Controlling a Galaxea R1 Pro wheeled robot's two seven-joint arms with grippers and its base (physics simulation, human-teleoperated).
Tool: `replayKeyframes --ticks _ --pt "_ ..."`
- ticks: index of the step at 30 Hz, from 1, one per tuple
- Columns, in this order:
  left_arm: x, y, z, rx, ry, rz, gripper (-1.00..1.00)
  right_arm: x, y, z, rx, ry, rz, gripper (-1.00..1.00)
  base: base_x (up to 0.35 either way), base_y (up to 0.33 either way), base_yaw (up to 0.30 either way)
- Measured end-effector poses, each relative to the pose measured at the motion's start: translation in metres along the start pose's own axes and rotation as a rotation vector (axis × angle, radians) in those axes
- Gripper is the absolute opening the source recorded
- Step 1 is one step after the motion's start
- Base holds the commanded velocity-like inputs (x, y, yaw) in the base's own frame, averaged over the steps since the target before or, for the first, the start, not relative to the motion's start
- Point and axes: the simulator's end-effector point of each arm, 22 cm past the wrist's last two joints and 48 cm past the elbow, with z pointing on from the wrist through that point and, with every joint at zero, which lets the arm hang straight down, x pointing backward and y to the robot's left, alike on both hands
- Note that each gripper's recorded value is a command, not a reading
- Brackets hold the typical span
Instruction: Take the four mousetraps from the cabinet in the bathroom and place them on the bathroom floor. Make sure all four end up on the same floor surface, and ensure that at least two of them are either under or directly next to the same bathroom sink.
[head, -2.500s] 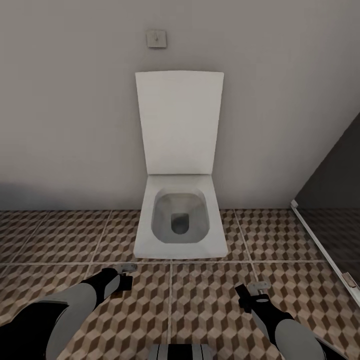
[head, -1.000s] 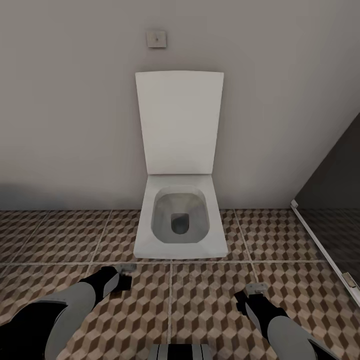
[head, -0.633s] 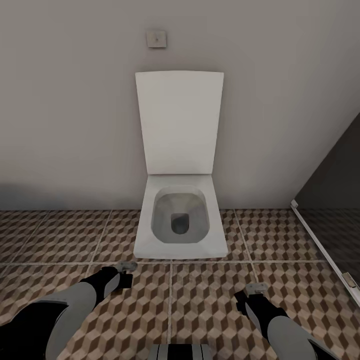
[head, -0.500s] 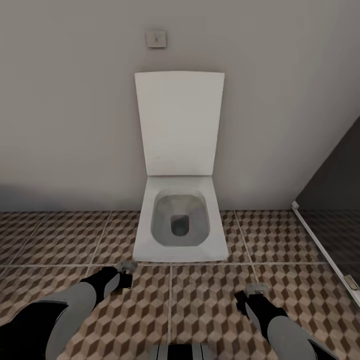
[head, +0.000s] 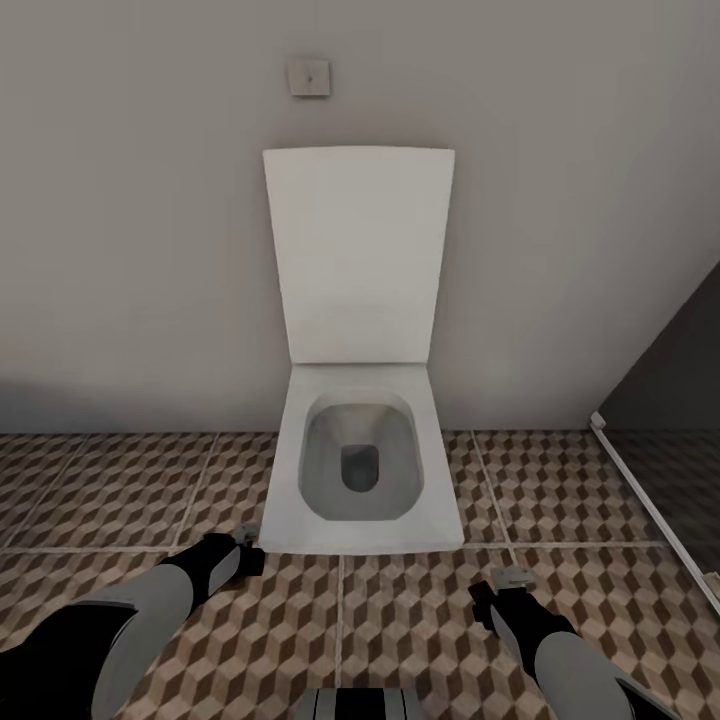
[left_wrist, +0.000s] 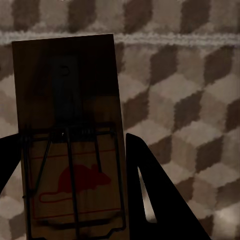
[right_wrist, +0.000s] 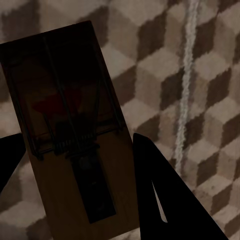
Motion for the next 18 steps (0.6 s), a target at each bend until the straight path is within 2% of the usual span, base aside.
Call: replayKeyframes --ticks 18 --pt "-0.0005 0.0023 0.0003 -0.002 -0.006 -0.004 -1.00 -0.0021 0.0002 -0.0001 0.000 -0.009 0.000 -1.00 0.001 0.000 0.000"
